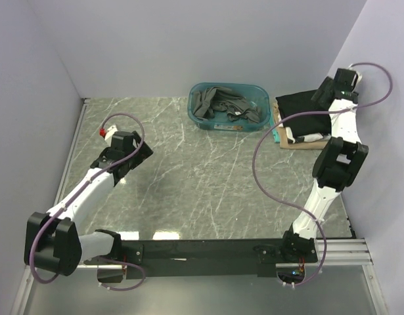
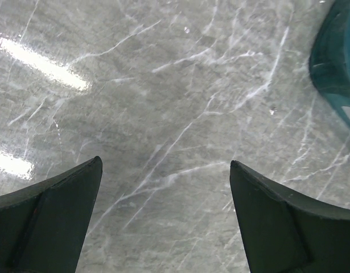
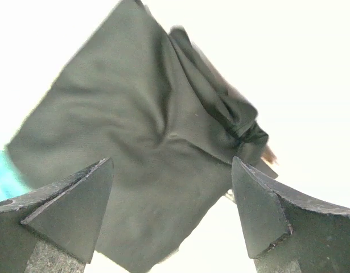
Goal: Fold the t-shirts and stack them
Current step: Neatly place the folded tshirt to the corner, then reset both grippers
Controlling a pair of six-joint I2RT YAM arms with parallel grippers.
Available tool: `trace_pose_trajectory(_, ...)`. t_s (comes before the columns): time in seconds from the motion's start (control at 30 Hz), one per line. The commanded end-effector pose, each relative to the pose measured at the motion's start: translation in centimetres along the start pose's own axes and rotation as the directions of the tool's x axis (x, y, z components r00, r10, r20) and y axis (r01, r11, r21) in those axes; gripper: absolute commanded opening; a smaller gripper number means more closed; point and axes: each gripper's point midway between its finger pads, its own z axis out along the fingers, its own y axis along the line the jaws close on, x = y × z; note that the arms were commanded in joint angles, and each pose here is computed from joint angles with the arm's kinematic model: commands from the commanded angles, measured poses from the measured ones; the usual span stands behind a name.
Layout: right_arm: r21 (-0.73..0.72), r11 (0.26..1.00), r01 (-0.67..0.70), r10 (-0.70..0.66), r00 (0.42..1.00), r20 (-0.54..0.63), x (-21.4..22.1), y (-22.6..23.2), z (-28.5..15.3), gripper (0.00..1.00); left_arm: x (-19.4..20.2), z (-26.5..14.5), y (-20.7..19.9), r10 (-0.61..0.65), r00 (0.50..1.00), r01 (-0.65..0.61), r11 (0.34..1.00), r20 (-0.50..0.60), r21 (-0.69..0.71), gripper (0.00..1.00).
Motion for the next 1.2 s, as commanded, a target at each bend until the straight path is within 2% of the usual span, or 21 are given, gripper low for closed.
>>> trace_pose_trajectory(0.0,-0.004,1.000,0.027,-0.026,0.991,0.128,-3.8,1.7,-5.0,0.91,-1.3,-1.2,-0.9,0.005,0.999,-0.007,0.999,0.047,0.045,0.99)
trace_pose_trajectory(0.1,0.034,0.997,0.070,-0.075,0.980,0.184,-3.8,2.4,-7.8,0.91,-1.9,-2.3,-0.8,-0.002,0.997,-0.002,0.999,0.072,0.054,0.99)
trace_pose_trajectory(0.27,-0.076,0.994,0.076,-0.053,0.962,0.267,-2.4,5.5,-13.5,0.92,-2.9,-4.3,-1.6,-0.049,0.992,0.034,0.992,0.117,0.125,1.00)
trace_pose_trajectory(0.3,-0.073,0.993,0.092,-0.073,0.968,0.239,0.2,5.5,-13.5,0.92,-3.0,-4.7,-1.7,-0.057,0.991,0.040,0.990,0.122,0.137,0.99)
trace_pose_trajectory(0.33,-0.111,0.991,0.079,-0.043,0.954,0.296,-0.5,6.0,-16.1,0.92,-3.1,-4.9,-1.7,-0.064,0.990,0.045,0.989,0.128,0.142,0.99)
trace_pose_trajectory(0.37,-0.155,0.983,0.093,-0.044,0.954,0.297,0.8,7.5,-17.3,0.92,-3.3,-5.2,-1.8,-0.074,0.988,0.053,0.987,0.136,0.152,0.99)
trace_pose_trajectory(0.4,-0.171,0.980,0.105,-0.058,0.964,0.258,3.5,7.5,-17.1,0.92,-3.3,-5.3,-1.7,-0.082,0.987,0.060,0.986,0.137,0.153,0.99)
trace_pose_trajectory(0.47,-0.235,0.970,0.061,0.000,0.968,0.252,5.1,7.8,-19.3,0.92,-3.2,-5.9,-1.7,-0.093,0.986,0.070,0.984,0.138,0.164,1.00)
trace_pose_trajectory(0.5,-0.267,0.960,0.086,-0.032,0.979,0.200,8.9,8.8,-19.5,0.92,-3.2,-6.0,-1.6,-0.100,0.985,0.076,0.983,0.140,0.166,0.99)
trace_pose_trajectory(0.57,-0.341,0.938,0.056,0.018,0.978,0.210,10.2,9.3,-21.7,0.92,-3.2,-6.6,-1.3,-0.114,0.983,0.088,0.981,0.146,0.174,0.99)
trace_pose_trajectory(0.6,-0.359,0.931,0.059,0.004,0.985,0.174,12.9,9.2,-21.5,0.92,-3.0,-6.8,-1.1,-0.124,0.982,0.097,0.980,0.146,0.175,0.99)
trace_pose_trajectory(0.63,-0.431,0.902,0.039,0.041,0.984,0.176,13.1,9.7,-23.0,0.93,-3.0,-6.9,-0.8,-0.133,0.980,0.106,0.979,0.151,0.174,0.99)
trace_pose_trajectory(0.7,-0.471,0.882,0.024,0.042,0.991,0.130,16.0,9.2,-23.0,0.93,-2.9,-7.3,-0.5,-0.148,0.975,0.114,0.974,0.166,0.197,0.99)
trace_pose_trajectory(0.97,-0.578,0.816,0.023,0.104,0.977,0.186,17.6,8.3,-25.6,0.93,-3.1,-9.0,-0.7,-0.199,0.958,0.134,0.946,0.207,0.294,0.99)
trace_pose_trajectory(1.17,-0.611,0.791,0.037,0.140,0.961,0.239,17.5,7.8,-26.7,0.93,-4.2,-9.7,0.0,-0.229,0.938,0.155,0.948,0.259,0.278,1.00)
